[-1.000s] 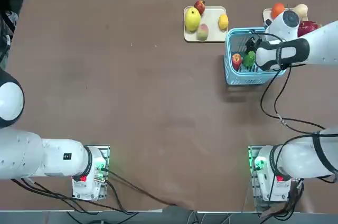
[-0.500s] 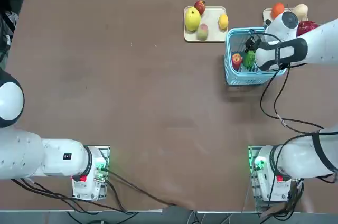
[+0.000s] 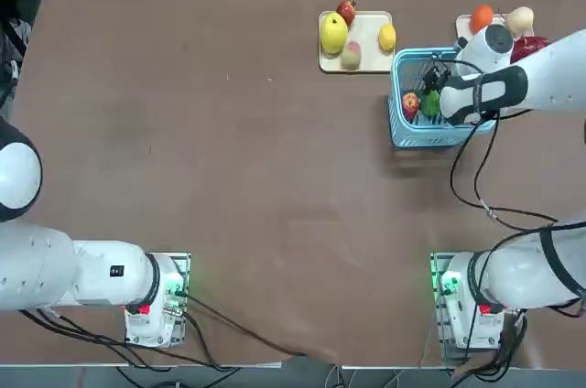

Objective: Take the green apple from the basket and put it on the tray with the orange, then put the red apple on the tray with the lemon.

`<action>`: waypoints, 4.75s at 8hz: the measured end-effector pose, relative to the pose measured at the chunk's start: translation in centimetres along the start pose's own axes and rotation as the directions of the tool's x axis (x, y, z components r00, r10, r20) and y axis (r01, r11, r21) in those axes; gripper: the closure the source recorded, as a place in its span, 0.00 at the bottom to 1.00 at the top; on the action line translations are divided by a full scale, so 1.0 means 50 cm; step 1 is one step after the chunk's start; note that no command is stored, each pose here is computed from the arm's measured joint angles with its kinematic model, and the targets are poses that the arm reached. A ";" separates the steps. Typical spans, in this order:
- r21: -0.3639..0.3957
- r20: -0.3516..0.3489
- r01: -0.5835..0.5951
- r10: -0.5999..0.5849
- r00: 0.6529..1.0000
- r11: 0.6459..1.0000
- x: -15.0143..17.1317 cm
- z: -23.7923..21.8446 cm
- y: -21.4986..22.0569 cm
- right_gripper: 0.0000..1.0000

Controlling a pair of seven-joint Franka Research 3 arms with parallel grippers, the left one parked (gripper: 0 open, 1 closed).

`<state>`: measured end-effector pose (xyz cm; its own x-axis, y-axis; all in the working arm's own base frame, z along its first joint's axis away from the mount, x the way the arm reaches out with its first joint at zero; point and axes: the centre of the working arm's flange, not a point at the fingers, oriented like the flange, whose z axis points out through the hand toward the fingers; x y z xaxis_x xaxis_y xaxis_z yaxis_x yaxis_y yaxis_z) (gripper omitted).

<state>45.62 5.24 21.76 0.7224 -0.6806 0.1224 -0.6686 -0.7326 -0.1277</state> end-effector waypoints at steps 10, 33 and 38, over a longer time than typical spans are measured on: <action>-0.102 0.085 -0.007 0.016 0.996 0.995 0.004 -0.231 -0.011 0.33; -0.127 0.127 0.296 -0.280 0.952 0.947 0.617 0.048 0.057 0.01; -0.139 0.266 0.331 -0.287 0.920 0.933 0.559 -0.279 0.034 0.00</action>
<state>62.20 -15.18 38.68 0.9034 -0.4136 -0.1128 -0.4096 -0.9104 0.0584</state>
